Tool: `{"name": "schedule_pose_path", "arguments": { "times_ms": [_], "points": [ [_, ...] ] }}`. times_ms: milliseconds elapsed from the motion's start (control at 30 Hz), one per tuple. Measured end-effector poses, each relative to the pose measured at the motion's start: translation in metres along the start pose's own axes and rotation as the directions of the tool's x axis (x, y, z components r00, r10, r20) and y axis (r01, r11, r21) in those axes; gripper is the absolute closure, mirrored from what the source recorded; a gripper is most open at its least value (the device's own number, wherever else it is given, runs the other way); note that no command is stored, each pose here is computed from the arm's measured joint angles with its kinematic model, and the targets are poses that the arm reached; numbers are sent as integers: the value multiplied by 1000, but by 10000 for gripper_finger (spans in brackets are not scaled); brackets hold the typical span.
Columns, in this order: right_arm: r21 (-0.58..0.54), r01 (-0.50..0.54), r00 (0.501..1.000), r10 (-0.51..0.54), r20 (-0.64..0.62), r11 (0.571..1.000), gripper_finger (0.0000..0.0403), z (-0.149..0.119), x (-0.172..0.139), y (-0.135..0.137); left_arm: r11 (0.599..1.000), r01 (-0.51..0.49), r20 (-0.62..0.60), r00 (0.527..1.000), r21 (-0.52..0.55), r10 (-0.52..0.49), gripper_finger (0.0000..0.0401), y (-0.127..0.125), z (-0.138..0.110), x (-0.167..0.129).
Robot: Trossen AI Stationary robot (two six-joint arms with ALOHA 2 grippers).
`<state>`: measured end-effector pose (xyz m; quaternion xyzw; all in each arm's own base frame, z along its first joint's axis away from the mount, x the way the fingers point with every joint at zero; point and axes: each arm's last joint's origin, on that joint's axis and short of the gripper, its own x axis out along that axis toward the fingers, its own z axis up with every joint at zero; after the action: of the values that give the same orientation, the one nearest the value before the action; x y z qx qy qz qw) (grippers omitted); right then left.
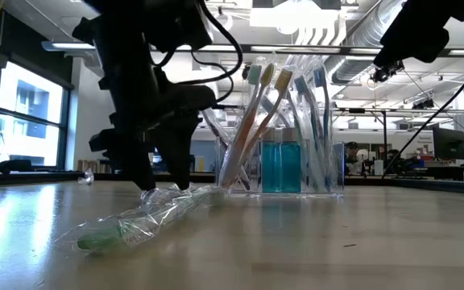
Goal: Pick & Place toothbrushing station
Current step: Put the orange toothbrush into the wire organizer
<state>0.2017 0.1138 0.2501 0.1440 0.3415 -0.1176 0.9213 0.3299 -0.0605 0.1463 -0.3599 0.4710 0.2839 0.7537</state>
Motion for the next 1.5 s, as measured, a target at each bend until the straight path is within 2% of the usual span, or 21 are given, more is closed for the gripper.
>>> {"name": "schedule_pose_path", "arguments": {
  "times_ms": [133,233,367,567,600,733,867,1100,1233,1367,1500],
  "points": [
    [0,2,1000,-2,2,1000,228,0,0,0,998,-60,-40,997,14,60,115,5,-4,7],
    [0,5,1000,-5,5,1000,228,0,0,0,995,-94,-67,993,22,95,143,9,-6,7],
    [0,5,1000,-5,5,1000,228,0,0,0,994,-107,-89,990,26,109,216,11,-8,7],
    [-5,5,1000,-5,5,1000,228,0,0,0,989,-136,-102,985,55,142,371,15,-9,8],
    [-5,5,1000,-5,5,1000,228,0,0,0,989,-137,-103,984,62,143,382,15,-9,8],
    [-10,3,1000,-3,4,1000,228,-1,0,0,983,-161,-86,982,84,168,379,13,-16,6],
    [-26,2,1000,-2,13,1000,228,-4,-3,3,981,-156,-79,983,114,166,392,11,-24,-1],
    [-39,18,1000,-17,23,999,228,-12,-3,4,977,-147,-61,986,151,158,393,7,-44,-30],
    [-28,33,999,-32,23,999,228,-16,0,1,978,-138,29,990,154,136,394,5,-53,-53],
    [-26,41,999,-40,35,999,228,-15,0,1,979,-92,149,987,183,65,394,-3,-59,-75],
    [-22,38,998,-37,41,999,228,-15,0,2,963,-75,333,943,258,-16,394,-17,-63,-104]
  ]
}}
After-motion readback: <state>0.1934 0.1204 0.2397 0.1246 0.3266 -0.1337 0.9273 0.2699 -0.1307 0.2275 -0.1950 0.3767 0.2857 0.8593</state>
